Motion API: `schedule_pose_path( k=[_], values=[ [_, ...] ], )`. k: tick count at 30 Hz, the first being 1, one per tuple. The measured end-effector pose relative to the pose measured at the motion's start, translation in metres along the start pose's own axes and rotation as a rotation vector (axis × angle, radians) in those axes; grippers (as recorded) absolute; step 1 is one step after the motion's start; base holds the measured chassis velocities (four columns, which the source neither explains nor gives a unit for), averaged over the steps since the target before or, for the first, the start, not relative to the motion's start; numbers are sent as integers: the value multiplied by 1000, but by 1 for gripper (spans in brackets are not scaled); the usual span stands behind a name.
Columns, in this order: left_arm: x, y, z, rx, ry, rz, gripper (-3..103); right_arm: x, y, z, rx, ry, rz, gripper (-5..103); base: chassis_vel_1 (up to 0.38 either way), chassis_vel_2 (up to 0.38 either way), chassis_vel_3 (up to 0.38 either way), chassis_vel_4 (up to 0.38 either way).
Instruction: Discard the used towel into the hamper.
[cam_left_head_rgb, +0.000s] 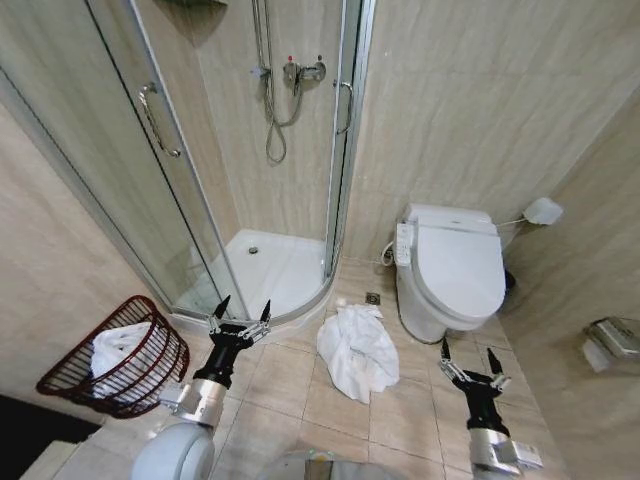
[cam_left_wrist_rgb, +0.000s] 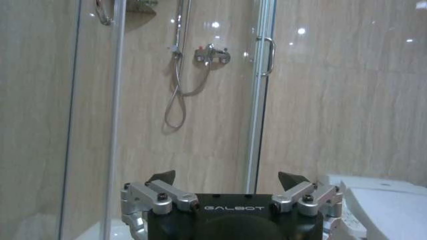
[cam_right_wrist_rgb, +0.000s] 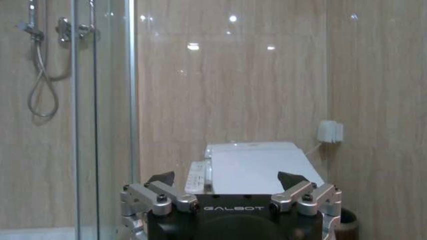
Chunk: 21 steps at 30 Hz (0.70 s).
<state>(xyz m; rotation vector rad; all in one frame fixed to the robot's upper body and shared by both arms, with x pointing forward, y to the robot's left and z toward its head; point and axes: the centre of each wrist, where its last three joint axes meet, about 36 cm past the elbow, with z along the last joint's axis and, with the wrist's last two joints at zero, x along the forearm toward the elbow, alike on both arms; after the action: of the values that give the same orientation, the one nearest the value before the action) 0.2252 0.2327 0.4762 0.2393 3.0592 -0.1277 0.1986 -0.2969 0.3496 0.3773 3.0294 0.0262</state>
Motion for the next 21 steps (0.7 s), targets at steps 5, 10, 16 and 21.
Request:
schedule_pose_path(
  k=[5,10,16,21],
  values=[
    [0,0,0,0,0,0,100,5,9,2,-23,27,-41,100,0,0,0,0],
    [0,0,0,0,0,0,100,8,6,5,-30,42,-48,100,0,0,0,0],
    [0,0,0,0,0,0,100,17,-3,21,-21,42,8,100,0,0,0,0],
    [0,0,0,0,0,0,100,19,-4,27,-17,53,70,100,0,0,0,0]
  ],
)
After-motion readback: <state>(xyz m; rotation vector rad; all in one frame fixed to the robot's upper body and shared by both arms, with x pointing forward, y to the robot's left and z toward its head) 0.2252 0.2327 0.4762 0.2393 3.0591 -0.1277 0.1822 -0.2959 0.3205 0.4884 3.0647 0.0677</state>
